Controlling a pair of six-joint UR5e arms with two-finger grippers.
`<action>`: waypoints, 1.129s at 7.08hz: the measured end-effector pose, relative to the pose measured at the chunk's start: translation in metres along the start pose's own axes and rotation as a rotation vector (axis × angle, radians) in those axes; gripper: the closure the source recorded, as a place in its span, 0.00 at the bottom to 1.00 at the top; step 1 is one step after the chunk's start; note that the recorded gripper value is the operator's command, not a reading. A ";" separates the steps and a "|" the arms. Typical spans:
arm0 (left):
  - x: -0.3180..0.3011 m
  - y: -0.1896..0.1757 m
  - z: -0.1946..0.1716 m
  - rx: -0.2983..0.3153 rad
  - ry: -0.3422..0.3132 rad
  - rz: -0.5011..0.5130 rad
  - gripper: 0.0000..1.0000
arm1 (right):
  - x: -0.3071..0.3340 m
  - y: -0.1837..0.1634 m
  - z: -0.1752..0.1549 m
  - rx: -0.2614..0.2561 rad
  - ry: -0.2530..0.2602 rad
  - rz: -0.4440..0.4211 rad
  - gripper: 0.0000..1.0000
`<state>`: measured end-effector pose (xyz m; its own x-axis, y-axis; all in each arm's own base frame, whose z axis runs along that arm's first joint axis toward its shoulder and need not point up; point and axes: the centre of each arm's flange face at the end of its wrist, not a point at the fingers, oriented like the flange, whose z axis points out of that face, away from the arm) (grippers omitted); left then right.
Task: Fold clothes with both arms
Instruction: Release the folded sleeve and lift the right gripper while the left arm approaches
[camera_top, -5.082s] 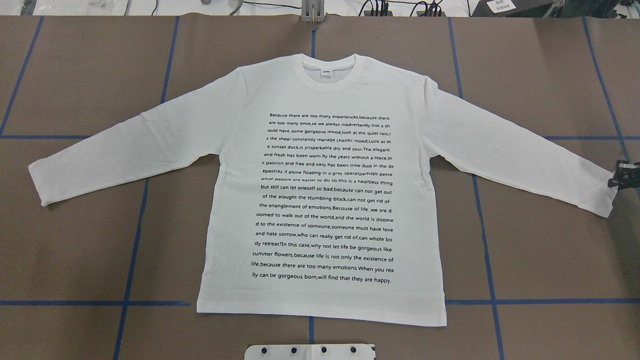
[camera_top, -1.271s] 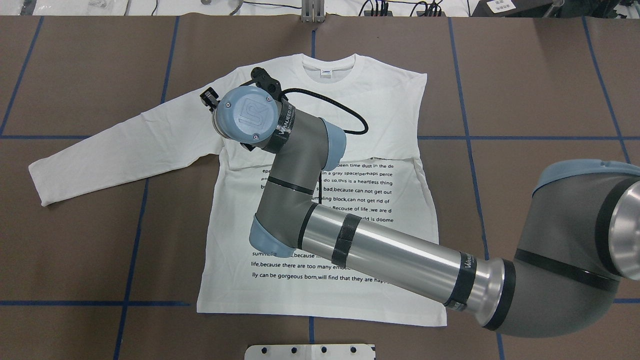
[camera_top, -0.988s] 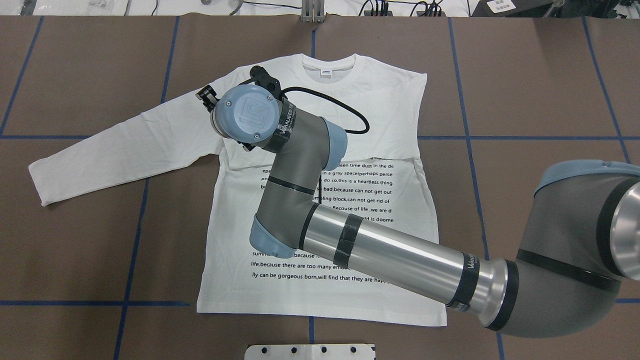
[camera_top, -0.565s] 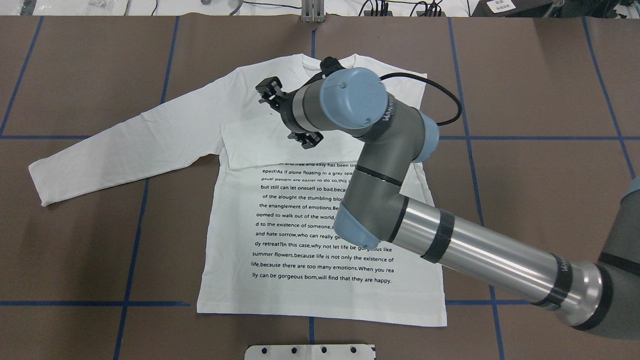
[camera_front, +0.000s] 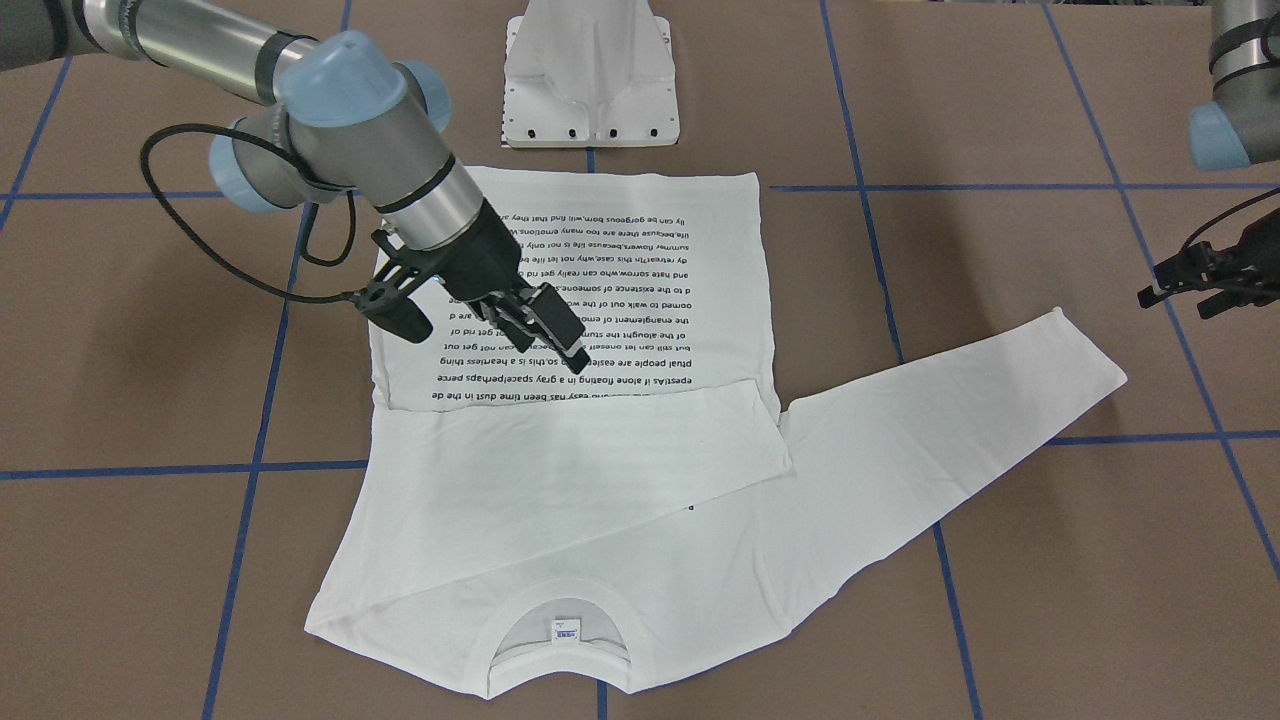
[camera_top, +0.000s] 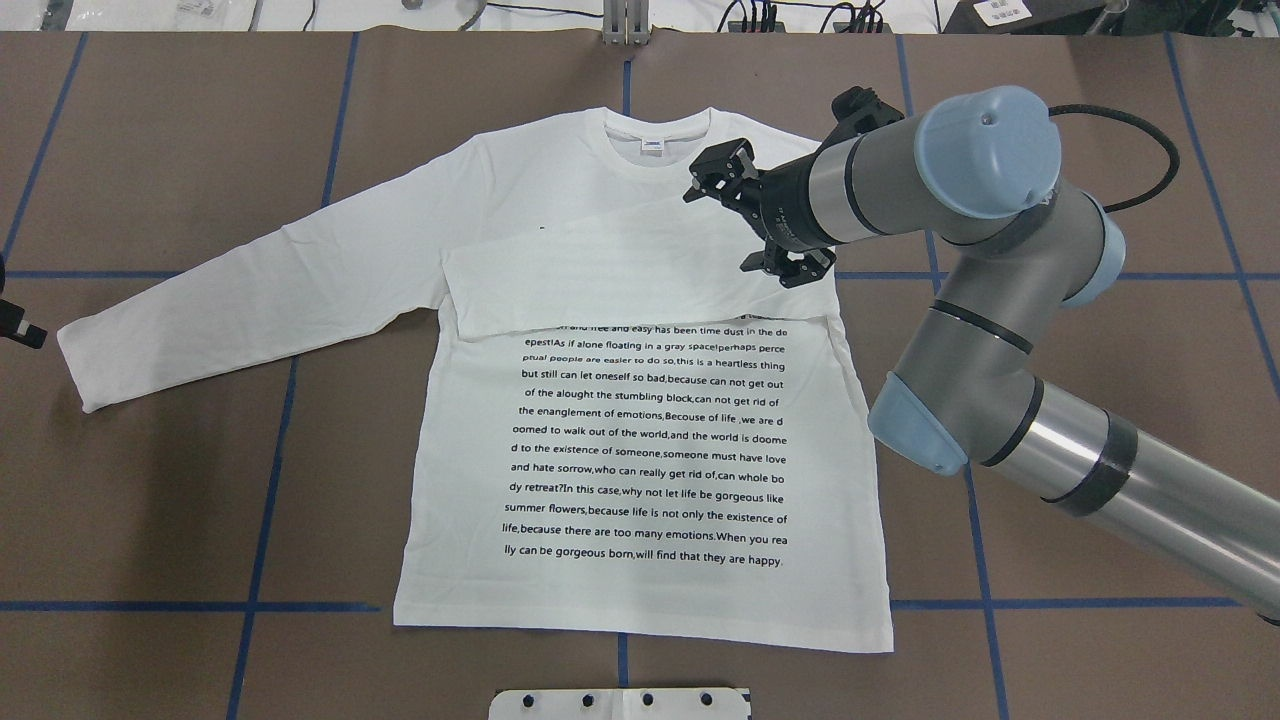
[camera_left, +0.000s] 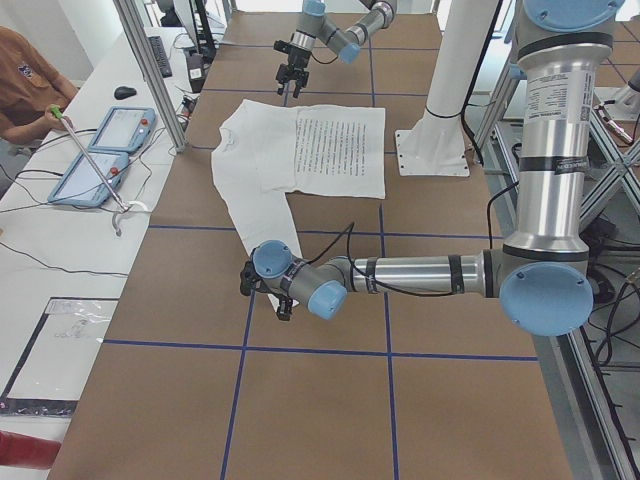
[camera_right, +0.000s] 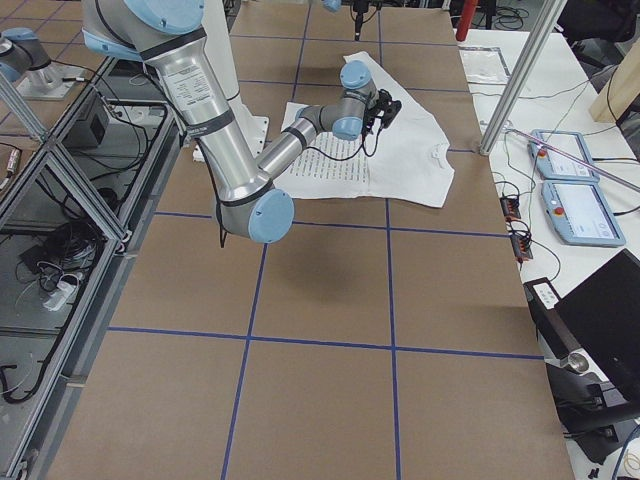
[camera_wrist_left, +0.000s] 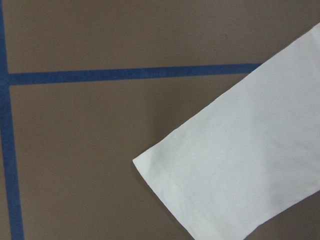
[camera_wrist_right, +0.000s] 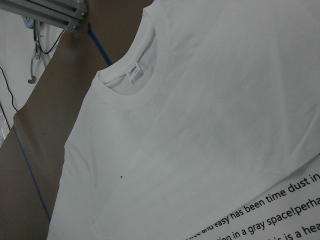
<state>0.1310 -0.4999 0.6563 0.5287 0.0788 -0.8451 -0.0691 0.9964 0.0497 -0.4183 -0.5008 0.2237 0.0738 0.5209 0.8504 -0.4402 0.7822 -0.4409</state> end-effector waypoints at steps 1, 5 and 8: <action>0.004 -0.009 0.012 -0.014 0.001 -0.002 0.17 | 0.007 -0.004 -0.002 0.003 0.006 0.001 0.01; 0.001 -0.030 0.038 -0.032 -0.004 0.003 0.23 | 0.014 -0.007 -0.001 0.016 0.012 0.003 0.01; 0.000 -0.035 0.050 -0.048 -0.012 -0.002 0.37 | 0.014 -0.008 -0.002 0.017 0.010 0.004 0.01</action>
<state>0.1754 -0.5331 0.6814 0.5393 0.0770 -0.8386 -0.1085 0.9939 0.0215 -0.4123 -0.4988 0.2385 0.0814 0.5275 0.8456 -0.4557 0.7743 -0.4391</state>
